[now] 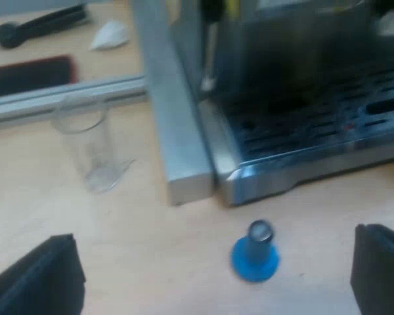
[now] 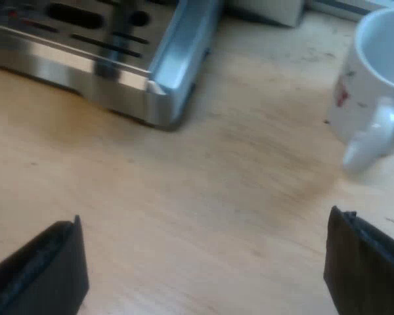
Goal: Grind coffee beans and then tamp
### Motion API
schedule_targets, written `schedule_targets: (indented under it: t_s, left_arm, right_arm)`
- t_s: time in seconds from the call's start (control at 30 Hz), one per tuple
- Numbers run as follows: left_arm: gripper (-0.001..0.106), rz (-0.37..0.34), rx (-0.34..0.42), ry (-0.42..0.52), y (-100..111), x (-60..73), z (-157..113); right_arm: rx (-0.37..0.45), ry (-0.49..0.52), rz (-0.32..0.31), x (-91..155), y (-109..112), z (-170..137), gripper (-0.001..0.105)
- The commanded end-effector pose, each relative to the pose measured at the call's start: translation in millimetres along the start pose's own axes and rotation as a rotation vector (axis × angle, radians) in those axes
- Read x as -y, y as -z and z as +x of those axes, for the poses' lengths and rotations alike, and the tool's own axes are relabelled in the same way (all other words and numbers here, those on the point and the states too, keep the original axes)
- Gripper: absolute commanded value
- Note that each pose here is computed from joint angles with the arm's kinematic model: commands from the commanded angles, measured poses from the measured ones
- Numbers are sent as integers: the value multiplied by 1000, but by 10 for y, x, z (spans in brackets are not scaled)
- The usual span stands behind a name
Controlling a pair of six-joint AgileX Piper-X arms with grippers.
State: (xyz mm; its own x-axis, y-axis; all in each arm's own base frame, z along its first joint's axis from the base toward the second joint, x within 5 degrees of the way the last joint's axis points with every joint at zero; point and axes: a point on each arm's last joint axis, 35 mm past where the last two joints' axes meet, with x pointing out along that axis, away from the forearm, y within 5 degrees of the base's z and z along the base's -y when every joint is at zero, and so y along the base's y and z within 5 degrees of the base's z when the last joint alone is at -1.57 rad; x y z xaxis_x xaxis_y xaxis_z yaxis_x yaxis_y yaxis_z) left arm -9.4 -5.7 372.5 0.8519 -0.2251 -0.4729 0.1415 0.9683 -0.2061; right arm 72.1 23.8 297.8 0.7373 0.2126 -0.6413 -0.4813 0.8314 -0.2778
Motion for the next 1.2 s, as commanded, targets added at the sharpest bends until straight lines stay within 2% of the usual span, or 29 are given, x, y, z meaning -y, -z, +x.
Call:
schedule_targets:
  t_s: [0.03,0.1,0.27,0.33,0.57,0.6,0.83,0.93,1.07,1.2]
  left_arm:
    - [81,-4,-8,85,-65,22,71]
    - [81,2,-25,130,-77,25,135]
    - [75,25,-48,231,-74,28,321]
    - [75,35,-55,290,-43,33,420]
    - [75,61,-81,430,90,34,723]
    - [75,69,-82,462,115,37,772]
    - [75,114,-71,579,258,57,1039]
    - [75,140,-52,632,306,77,1131]
    - [75,181,-13,724,396,118,1267]
    - [75,201,-13,763,503,137,1367]
  right_arm:
    - [86,-160,-10,-60,-106,-125,75]
    - [123,-229,-19,-100,-139,-137,75]
    - [193,-287,-63,-144,-220,-140,75]
    - [228,-342,-82,-180,-272,-132,75]
    - [217,-427,-145,-282,-326,-73,74]
    - [223,-430,-156,-298,-342,-67,71]
    - [239,-382,-158,-383,-424,-34,70]
    - [236,-371,-141,-427,-435,-6,69]
    - [260,-363,-110,-559,-413,109,59]
    - [286,-332,-91,-715,-362,216,59]
